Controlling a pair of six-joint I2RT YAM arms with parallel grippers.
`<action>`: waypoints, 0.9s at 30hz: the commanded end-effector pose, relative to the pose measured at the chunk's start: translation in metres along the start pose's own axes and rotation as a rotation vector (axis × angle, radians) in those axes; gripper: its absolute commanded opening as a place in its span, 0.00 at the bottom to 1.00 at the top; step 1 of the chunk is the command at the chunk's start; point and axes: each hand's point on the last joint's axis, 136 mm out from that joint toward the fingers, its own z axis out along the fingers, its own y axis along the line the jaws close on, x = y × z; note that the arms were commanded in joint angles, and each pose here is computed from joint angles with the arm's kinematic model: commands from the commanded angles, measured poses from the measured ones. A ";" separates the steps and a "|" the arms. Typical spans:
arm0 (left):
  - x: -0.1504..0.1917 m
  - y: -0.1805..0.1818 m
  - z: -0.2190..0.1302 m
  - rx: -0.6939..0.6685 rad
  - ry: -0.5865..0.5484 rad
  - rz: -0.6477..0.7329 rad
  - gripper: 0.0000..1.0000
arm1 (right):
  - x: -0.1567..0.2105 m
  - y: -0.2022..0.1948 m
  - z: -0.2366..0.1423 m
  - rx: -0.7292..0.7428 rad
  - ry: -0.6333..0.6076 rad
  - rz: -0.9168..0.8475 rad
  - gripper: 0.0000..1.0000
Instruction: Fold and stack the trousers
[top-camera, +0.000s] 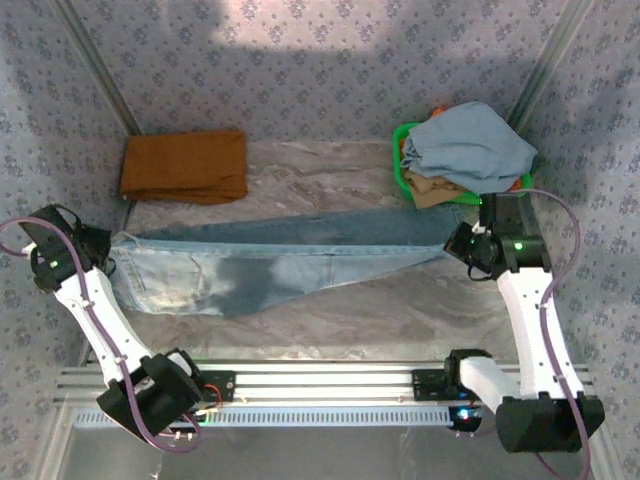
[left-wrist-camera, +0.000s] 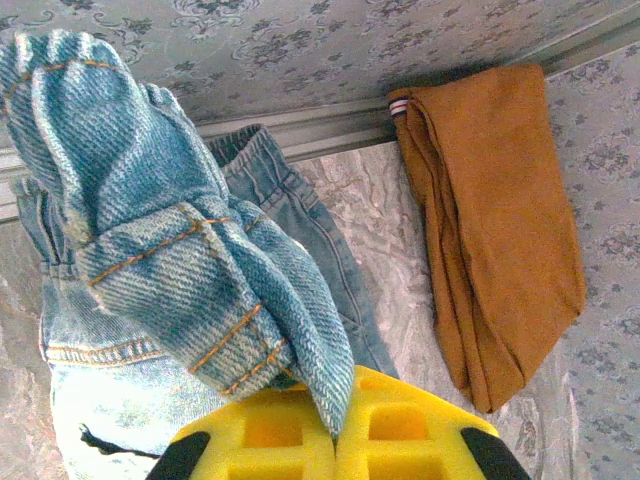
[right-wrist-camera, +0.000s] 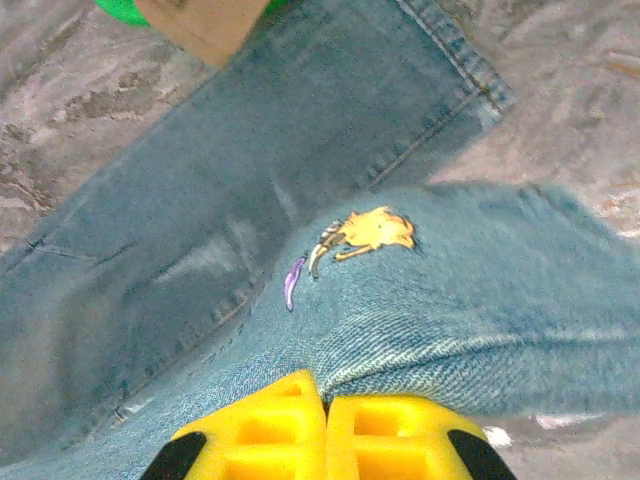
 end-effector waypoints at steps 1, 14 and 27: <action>-0.037 -0.005 -0.002 0.011 -0.159 0.009 0.00 | -0.002 -0.029 0.006 0.140 -0.015 -0.033 0.00; -0.030 -0.036 0.093 -0.074 -0.061 0.066 0.00 | -0.109 0.015 0.146 0.222 0.067 -0.139 0.00; -0.011 -0.036 0.179 -0.164 0.079 0.106 0.08 | -0.114 0.063 0.202 0.176 0.160 -0.229 0.41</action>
